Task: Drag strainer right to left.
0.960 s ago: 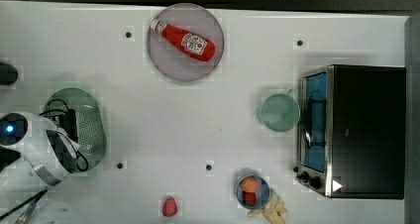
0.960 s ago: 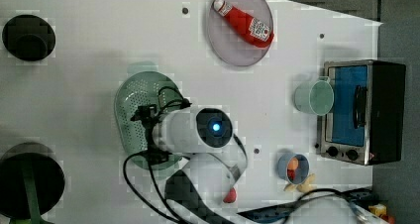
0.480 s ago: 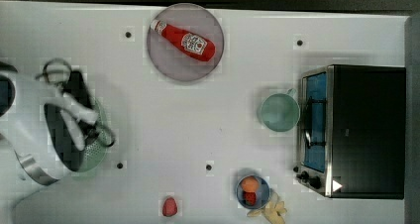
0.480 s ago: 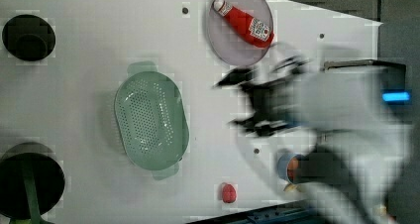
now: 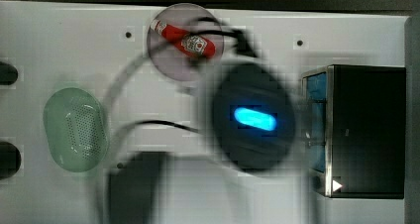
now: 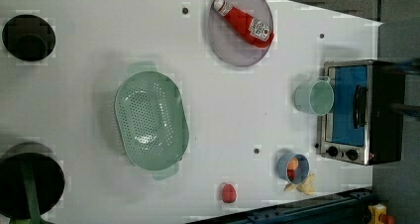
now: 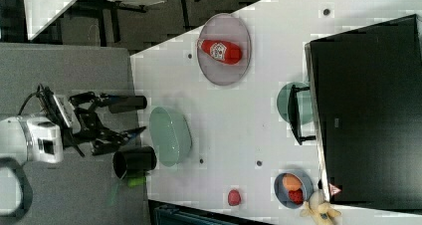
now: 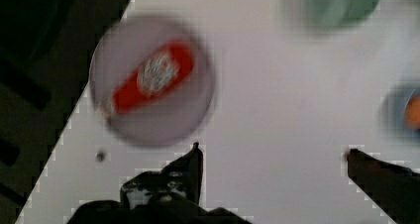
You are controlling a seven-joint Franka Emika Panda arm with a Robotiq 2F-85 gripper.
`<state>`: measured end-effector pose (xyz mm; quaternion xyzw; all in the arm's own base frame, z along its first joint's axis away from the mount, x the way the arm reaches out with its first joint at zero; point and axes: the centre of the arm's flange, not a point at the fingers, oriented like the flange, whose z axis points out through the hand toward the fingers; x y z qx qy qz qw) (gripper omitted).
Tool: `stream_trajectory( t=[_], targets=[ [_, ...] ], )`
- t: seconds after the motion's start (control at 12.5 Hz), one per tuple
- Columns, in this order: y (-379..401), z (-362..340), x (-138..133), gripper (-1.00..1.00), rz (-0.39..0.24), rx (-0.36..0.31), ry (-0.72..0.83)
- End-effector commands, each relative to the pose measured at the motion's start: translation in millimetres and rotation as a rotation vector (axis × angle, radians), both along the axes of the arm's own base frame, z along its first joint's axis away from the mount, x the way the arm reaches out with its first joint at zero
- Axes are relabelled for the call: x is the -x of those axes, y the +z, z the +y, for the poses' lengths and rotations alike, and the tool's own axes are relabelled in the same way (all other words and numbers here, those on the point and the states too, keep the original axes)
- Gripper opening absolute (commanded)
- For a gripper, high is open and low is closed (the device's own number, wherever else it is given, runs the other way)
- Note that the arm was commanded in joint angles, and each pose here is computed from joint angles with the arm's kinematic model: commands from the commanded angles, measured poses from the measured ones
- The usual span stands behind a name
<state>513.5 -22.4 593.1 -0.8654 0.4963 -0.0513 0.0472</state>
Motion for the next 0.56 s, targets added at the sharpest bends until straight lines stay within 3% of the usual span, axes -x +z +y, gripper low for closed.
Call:
stream_trajectory(
  t=[0.08,0.56],
  targets=[
    [-24.9,-35.8,3.0,1.0,0.082,0.078,0.296],
    [-27.2,-48.7,3.2,1.0,0.085,0.089,0.296]
  ],
)
